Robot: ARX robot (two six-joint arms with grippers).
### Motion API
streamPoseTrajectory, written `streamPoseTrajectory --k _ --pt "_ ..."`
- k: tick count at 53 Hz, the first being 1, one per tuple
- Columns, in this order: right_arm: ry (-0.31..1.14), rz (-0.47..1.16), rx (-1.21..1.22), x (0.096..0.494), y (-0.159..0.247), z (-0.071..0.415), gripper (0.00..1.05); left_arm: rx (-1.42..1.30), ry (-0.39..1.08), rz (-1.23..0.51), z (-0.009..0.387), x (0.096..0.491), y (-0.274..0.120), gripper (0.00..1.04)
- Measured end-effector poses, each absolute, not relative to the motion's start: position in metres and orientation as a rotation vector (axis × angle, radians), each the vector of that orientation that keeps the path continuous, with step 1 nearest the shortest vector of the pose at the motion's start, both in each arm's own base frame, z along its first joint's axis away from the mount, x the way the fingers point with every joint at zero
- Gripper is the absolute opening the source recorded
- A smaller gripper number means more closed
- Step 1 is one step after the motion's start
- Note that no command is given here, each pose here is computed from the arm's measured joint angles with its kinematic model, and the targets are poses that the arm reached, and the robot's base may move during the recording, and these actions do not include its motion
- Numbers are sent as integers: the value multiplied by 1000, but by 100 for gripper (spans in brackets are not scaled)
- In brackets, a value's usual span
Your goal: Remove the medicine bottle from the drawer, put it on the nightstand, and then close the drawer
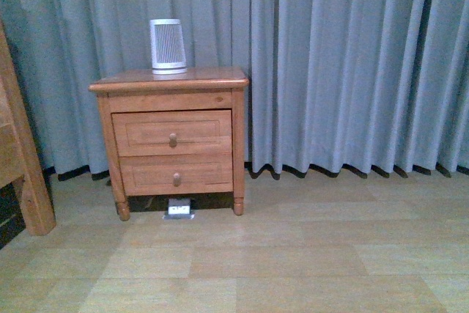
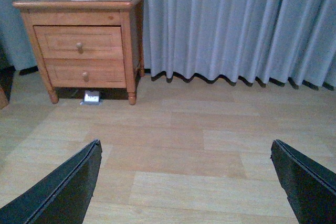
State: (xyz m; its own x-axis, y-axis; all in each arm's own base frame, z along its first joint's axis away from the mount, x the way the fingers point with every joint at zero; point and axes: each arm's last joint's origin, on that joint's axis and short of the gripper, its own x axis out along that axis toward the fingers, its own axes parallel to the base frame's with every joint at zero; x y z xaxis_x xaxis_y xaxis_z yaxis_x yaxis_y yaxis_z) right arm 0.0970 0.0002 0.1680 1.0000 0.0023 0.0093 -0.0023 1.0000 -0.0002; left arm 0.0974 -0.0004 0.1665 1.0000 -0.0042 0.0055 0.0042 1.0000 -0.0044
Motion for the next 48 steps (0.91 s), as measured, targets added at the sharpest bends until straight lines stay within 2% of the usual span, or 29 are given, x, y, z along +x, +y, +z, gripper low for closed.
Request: streamPoseTrajectory --k 48 --pt "-9 2 0 97 0 168 98 -4 -6 -4 167 97 0 98"
